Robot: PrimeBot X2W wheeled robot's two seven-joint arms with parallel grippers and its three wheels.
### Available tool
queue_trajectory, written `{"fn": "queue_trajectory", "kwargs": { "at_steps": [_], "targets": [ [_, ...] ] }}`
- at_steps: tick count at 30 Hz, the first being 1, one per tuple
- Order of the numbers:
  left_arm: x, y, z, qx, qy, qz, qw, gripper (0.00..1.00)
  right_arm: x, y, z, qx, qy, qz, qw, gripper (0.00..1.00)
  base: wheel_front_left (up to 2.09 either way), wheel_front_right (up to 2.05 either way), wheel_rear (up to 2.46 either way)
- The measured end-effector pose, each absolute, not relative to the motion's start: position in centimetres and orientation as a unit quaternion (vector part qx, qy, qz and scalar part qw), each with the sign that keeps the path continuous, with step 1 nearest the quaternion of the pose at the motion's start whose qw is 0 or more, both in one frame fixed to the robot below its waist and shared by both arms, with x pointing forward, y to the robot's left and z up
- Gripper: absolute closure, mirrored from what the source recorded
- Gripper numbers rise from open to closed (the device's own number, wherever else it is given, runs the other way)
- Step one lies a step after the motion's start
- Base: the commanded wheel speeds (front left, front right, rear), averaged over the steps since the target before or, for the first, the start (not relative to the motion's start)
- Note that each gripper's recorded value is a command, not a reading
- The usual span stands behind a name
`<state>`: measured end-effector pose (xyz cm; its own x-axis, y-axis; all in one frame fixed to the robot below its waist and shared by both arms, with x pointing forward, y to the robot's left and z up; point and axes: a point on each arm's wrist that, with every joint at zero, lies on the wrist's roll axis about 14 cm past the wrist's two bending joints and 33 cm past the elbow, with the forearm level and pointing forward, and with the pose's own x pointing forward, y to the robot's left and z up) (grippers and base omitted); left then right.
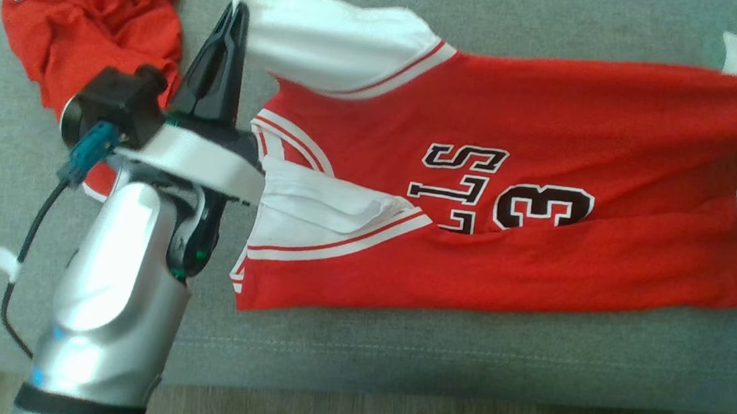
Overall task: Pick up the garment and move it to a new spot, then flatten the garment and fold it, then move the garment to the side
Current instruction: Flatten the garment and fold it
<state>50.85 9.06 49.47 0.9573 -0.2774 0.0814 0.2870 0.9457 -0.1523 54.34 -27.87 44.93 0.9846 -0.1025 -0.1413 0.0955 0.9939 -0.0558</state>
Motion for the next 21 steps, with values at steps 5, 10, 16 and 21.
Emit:
{"fn": "queue_trajectory", "kwargs": {
  "at_steps": [5, 10, 16, 21],
  "targets": [
    [49.0, 9.5, 50.2, -0.075, -0.034, -0.149, 0.985, 1.00, 52.9, -28.0, 45.6, -0.014, 0.065, -0.048, 0.997, 1.00, 0.00, 0.00, 0.00],
    [46.0, 9.4, 49.4, -0.068, -0.008, -0.162, 0.985, 1.00, 51.5, -28.1, 46.5, -0.008, 0.054, -0.044, 0.998, 1.00, 0.00, 0.00, 0.00],
    [41.8, 9.2, 47.5, -0.065, 0.046, -0.205, 0.976, 1.00, 49.9, -27.5, 46.3, -0.016, 0.066, -0.023, 0.997, 1.00, 0.00, 0.00, 0.00],
    [39.9, 9.9, 47.6, -0.060, 0.060, -0.215, 0.973, 1.00, 48.6, -27.2, 45.9, -0.022, 0.087, -0.007, 0.996, 1.00, 0.00, 0.00, 0.00]
  ]
}}
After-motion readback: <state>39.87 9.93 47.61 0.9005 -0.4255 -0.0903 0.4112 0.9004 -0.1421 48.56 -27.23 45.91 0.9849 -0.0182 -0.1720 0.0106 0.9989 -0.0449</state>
